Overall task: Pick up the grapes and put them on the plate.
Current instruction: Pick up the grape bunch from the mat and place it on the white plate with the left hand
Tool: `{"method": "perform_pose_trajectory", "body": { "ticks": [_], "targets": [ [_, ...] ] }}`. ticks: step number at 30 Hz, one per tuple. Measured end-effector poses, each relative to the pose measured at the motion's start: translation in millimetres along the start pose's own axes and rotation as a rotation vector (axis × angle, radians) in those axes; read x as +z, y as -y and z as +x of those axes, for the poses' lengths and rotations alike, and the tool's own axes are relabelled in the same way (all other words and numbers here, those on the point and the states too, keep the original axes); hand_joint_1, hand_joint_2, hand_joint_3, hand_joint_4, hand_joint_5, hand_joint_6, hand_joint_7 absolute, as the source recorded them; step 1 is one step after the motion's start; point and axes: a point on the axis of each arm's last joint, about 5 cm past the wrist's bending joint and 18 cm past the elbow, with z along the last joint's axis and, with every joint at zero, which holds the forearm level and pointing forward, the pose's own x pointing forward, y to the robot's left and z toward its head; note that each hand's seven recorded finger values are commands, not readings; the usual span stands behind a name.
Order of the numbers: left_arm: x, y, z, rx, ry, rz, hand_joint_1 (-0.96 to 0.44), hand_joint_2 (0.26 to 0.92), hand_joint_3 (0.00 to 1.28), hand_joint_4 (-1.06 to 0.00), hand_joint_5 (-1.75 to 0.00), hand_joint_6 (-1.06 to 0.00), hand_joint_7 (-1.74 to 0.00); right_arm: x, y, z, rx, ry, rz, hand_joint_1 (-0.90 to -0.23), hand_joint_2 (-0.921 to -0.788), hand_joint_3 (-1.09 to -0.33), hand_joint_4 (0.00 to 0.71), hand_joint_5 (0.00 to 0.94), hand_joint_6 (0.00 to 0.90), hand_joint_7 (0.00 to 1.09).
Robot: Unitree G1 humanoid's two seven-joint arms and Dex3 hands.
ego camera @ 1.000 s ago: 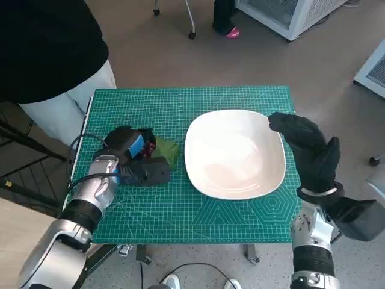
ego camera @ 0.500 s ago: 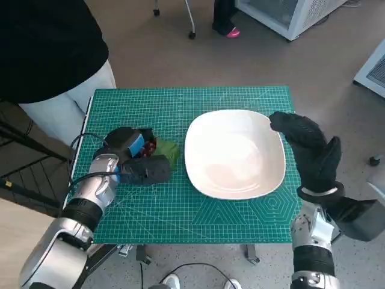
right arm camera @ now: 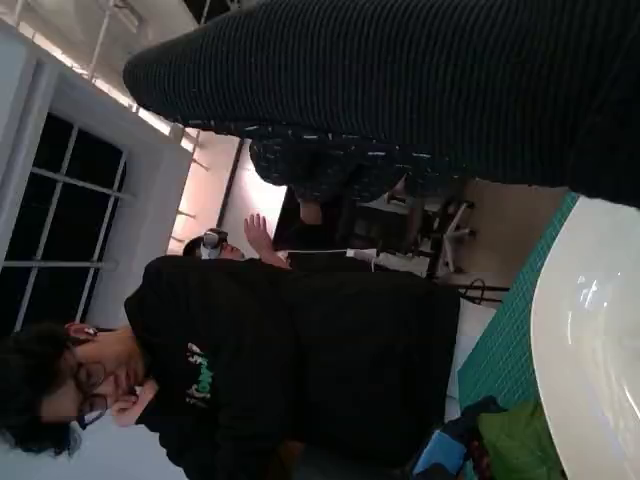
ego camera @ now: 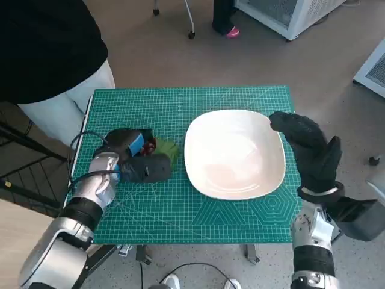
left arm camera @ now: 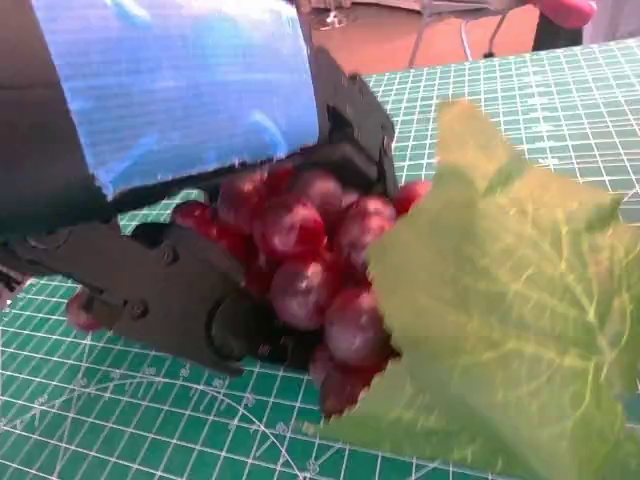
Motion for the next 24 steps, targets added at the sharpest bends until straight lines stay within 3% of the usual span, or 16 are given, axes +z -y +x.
{"method": "perform_pose_trajectory", "body": {
  "ticks": [11, 24],
  "targets": [
    [4.0, -10.4, -15, 0.027, 0.014, -0.019, 0.00, 0.920, 0.11, -0.63, -1.32, -0.59, -1.10, -0.7, 0.0, -0.3, -0.003, -0.005, 0.002, -0.367, -0.921, -0.540, 0.567, 0.001, 0.487, 0.00],
    [5.3, -44.1, -45, 0.113, 0.058, -0.053, 0.00, 0.921, 0.10, -0.67, -1.30, -0.60, -1.07, -2.1, -0.7, 0.2, -0.005, -0.009, 0.009, -0.368, -0.921, -0.540, 0.567, 0.001, 0.487, 0.00]
  ]
}}
